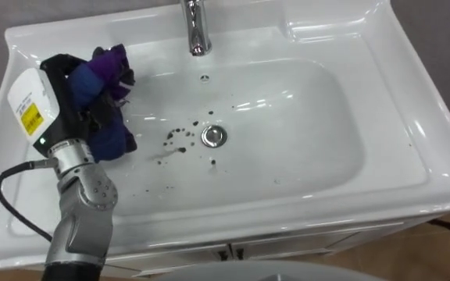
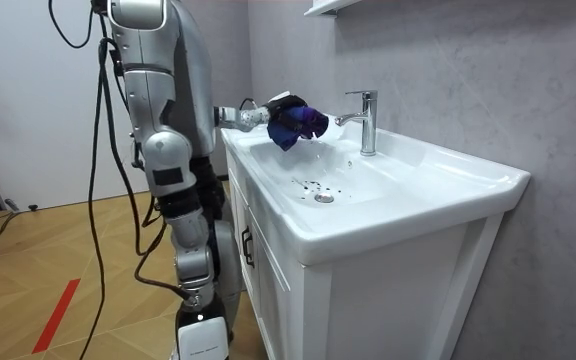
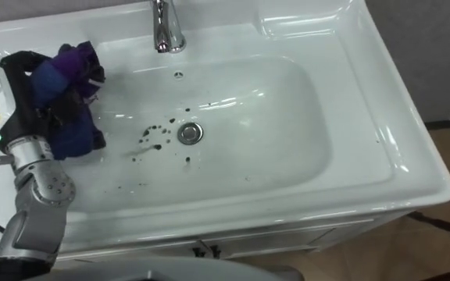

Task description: Wipe basin

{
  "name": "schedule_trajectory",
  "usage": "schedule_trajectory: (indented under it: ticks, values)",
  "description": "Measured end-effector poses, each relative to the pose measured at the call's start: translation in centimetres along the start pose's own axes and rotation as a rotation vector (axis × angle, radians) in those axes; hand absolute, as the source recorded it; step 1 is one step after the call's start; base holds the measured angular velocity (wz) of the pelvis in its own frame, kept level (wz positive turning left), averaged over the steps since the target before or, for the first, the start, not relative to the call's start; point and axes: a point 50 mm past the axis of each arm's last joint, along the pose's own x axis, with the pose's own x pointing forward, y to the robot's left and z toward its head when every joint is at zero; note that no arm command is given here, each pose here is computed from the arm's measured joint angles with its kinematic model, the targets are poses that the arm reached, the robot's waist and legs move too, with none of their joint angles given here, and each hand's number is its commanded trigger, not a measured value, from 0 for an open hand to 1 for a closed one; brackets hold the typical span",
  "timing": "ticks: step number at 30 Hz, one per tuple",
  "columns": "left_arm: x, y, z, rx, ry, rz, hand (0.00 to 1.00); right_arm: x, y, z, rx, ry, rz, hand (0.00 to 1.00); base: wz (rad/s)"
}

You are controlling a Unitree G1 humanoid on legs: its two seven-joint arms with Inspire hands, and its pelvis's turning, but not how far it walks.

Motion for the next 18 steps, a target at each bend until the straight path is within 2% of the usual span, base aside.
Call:
schedule_trajectory:
  ticks: [10,18]
  values:
    - [-0.5,-0.5,-0.1,-0.011,0.020,-0.031,1.00,0.0,0.0,-0.3,0.017,0.011,0.002,0.00,0.00]
    - [-1.2,-1.6,-1.3,0.046,0.053,-0.115,1.00,0.0,0.2,-0.9,0.016,0.029,0.023,0.00,0.00]
